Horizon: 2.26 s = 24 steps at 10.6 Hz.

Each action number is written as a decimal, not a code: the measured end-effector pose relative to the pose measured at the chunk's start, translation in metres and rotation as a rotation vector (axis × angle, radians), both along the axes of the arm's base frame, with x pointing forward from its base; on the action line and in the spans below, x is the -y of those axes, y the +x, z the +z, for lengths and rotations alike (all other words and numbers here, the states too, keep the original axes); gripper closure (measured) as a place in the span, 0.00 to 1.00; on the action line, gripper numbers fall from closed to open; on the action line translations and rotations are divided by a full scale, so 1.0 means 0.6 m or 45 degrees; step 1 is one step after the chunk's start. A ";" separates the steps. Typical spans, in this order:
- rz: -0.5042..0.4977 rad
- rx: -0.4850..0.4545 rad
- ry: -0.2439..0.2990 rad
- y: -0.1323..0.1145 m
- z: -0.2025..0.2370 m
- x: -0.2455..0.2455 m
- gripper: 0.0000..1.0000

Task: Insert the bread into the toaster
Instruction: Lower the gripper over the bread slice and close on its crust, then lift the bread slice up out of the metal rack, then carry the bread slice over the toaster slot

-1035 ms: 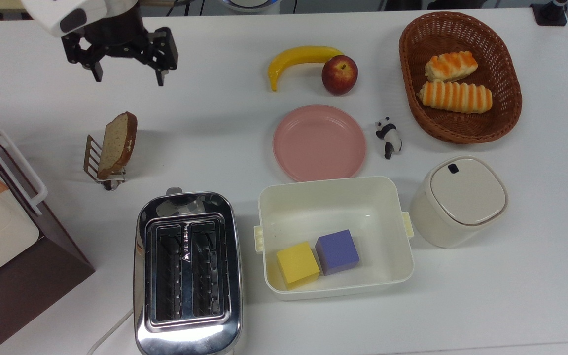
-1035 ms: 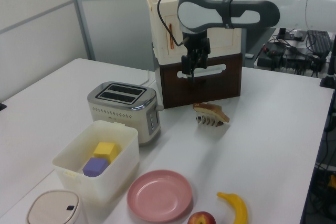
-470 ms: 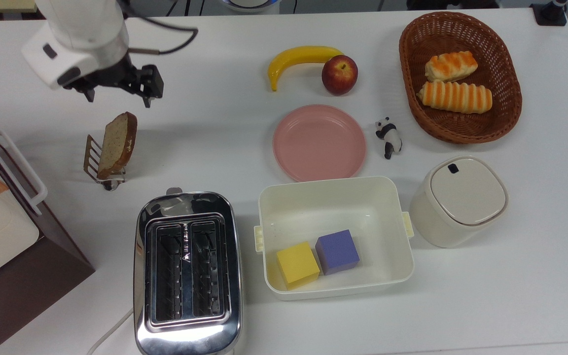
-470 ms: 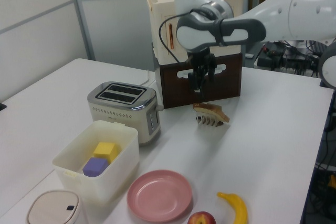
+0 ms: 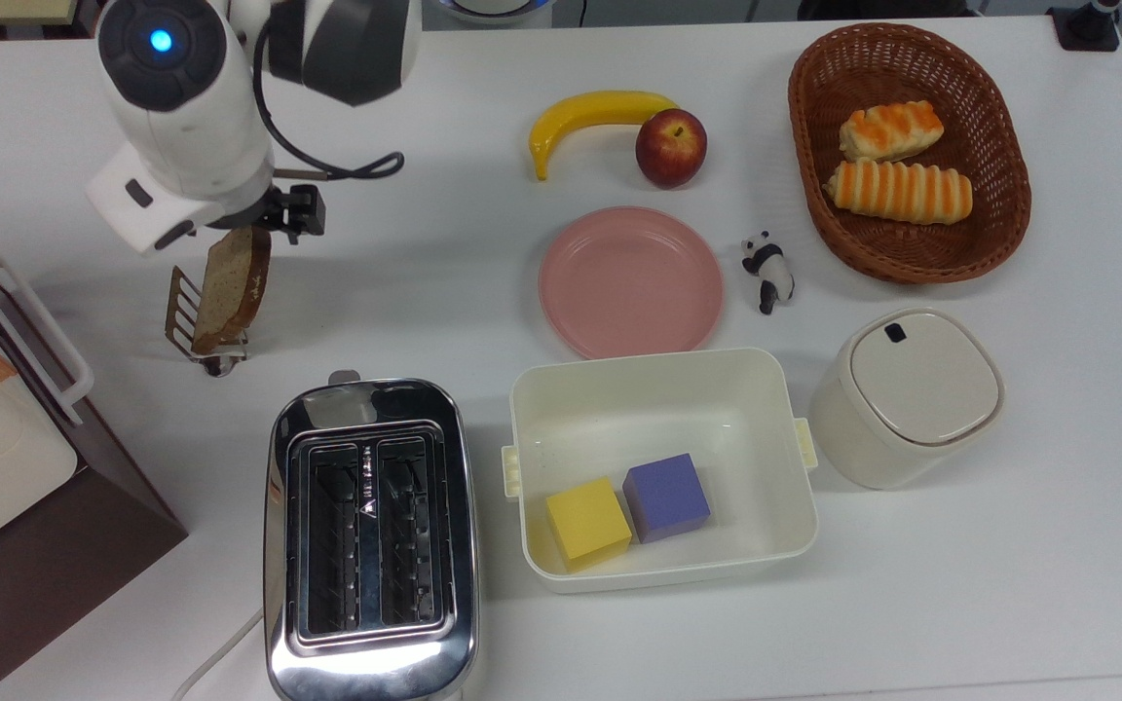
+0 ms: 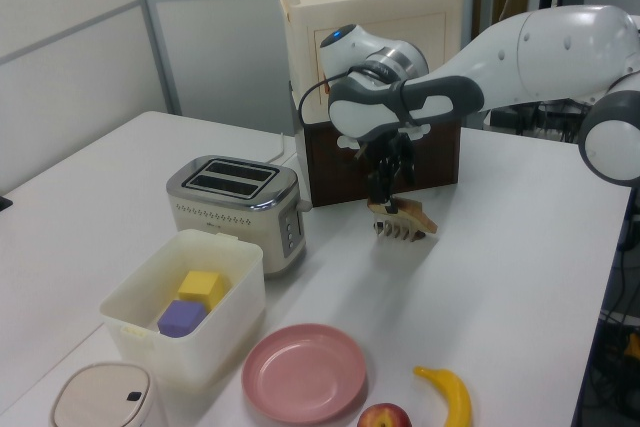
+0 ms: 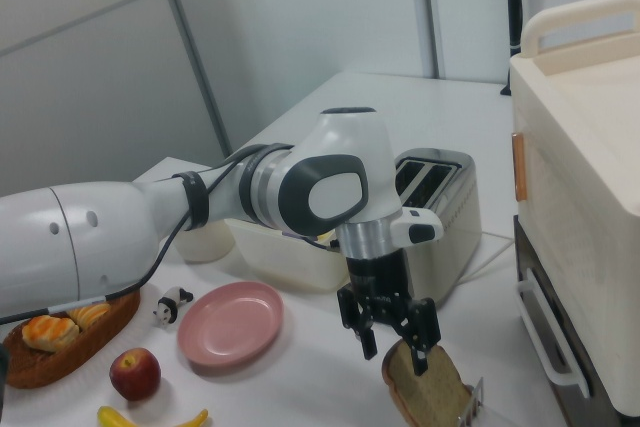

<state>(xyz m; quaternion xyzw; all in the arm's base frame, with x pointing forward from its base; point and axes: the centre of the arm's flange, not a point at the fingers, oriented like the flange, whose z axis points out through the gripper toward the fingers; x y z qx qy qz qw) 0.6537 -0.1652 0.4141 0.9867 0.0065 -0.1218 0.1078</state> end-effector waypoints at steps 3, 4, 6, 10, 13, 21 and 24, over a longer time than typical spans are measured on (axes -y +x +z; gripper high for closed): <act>0.009 -0.006 -0.013 0.002 -0.005 -0.001 0.38; 0.009 -0.003 -0.013 0.003 -0.003 -0.001 0.53; 0.010 0.001 -0.015 0.004 -0.001 -0.001 0.85; 0.011 0.020 -0.019 0.006 0.012 0.000 0.90; 0.022 0.061 -0.069 0.005 0.054 0.006 0.90; 0.057 0.441 -0.028 0.029 0.222 -0.026 0.91; 0.023 0.705 0.055 0.061 0.250 -0.054 0.91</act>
